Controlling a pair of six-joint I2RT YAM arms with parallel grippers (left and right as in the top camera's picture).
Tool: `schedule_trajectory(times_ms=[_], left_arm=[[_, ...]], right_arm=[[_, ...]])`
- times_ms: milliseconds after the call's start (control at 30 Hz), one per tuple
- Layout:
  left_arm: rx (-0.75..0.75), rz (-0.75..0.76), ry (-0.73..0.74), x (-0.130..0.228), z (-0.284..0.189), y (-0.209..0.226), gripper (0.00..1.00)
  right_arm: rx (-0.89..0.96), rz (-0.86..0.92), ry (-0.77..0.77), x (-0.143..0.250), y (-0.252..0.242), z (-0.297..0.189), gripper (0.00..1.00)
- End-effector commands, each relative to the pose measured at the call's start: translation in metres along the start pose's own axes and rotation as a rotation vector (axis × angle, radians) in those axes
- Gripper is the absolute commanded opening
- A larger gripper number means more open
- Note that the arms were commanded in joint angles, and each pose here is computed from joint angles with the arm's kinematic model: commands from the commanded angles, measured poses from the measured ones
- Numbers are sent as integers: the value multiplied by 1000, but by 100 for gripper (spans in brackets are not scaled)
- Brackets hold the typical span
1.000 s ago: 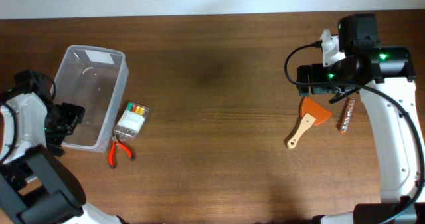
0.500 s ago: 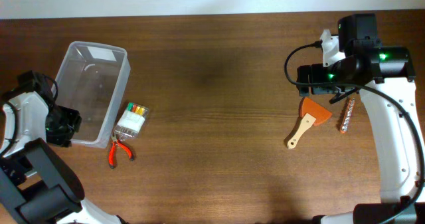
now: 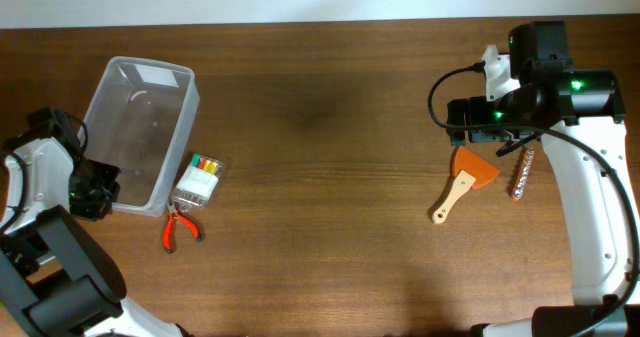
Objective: Pack container
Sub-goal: 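Push the clear container toward the table center with the left gripper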
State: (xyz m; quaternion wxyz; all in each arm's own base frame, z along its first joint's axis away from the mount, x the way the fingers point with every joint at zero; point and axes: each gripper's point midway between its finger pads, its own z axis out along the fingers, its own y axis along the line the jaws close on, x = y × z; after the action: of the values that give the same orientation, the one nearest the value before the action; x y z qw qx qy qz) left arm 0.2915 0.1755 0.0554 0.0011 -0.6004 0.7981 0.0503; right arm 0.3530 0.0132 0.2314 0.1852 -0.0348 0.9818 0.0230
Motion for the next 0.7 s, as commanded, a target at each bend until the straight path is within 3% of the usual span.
schedule_trajectory(times_ms=[0,67,433,667], left_arm=[[-3,1,6,-2,1,-1,9],[-3,1,6,-1,1,-1,2],[23,0,13,-1,-2,-6,2],[249,98,22,-7,-33,-53,2]], right_arm=[[-16,-12,-19,-7,5,-4,99],[-16,-12,-18,-6,5,-4,99],[-16,-12,-19,-7,5,-4,98],[-16,-12,-19,-7,5,-4,99]])
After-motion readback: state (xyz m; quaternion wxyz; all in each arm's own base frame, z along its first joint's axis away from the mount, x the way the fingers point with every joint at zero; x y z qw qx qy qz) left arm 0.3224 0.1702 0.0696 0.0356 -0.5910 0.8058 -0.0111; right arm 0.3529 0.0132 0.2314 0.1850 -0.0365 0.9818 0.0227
